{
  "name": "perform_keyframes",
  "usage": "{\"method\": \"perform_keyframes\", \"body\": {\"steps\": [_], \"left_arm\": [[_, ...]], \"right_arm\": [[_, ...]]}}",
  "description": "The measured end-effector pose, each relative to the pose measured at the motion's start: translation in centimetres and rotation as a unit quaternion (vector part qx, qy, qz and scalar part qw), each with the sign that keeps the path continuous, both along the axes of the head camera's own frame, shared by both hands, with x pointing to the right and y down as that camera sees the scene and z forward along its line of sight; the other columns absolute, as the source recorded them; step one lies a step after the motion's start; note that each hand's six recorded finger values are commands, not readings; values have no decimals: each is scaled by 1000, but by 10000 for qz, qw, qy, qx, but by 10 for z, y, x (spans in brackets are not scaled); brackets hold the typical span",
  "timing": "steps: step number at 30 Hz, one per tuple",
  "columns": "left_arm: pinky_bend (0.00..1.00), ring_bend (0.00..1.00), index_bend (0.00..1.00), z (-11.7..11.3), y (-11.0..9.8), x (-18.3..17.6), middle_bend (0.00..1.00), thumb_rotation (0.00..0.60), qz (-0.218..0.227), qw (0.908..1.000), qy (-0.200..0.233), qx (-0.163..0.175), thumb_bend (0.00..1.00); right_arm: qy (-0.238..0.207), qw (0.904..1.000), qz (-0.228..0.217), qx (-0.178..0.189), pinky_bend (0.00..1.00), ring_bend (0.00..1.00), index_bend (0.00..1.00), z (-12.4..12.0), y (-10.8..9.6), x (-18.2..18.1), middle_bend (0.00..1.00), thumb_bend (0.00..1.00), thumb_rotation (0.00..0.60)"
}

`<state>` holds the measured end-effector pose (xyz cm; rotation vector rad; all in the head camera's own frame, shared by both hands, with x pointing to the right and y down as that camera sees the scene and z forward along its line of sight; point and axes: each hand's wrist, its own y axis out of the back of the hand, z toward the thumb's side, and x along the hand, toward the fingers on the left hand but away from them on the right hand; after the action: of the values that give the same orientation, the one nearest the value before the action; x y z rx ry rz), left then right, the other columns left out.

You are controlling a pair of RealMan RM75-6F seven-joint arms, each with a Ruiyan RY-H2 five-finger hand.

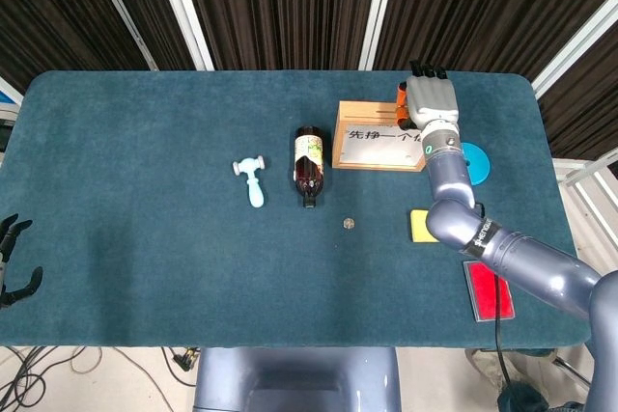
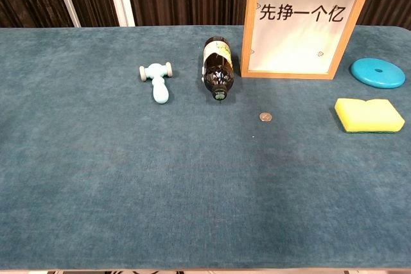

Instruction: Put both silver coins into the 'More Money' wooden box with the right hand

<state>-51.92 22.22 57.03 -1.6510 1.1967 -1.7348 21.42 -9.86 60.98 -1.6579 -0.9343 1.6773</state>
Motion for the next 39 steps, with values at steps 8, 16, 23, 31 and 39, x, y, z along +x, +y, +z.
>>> {"method": "perform_keyframes", "body": {"steps": [8,16,23,31,39], "left_arm": [[17,0,141,0,0,0,0,600,-13,10000,-2,-6,399],[16,0,141,1,0,0,0,600,-20,10000,-3,-27,400],[17,0,141,1,1,-1,0,600,-39,10000,-4,-48,399],[16,0,142,1,1,-1,0,600,-52,10000,-8,-52,399],[17,0,141,0,1,-1,0,600,-61,10000,-10,-32,399]], "right_arm": [[1,10000,-16,-22,0,0,487,0,1,1,15,595,600],[-4,10000,-36,3,0,0,459,-3,2,1,12,594,600],[-21,10000,-43,-18,0,0,422,-4,4,2,9,595,600],[-104,9999,-23,16,0,0,403,-7,4,1,9,594,600],[-3,9982,-194,574,0,0,386,-27,8,3,9,515,600]]}}
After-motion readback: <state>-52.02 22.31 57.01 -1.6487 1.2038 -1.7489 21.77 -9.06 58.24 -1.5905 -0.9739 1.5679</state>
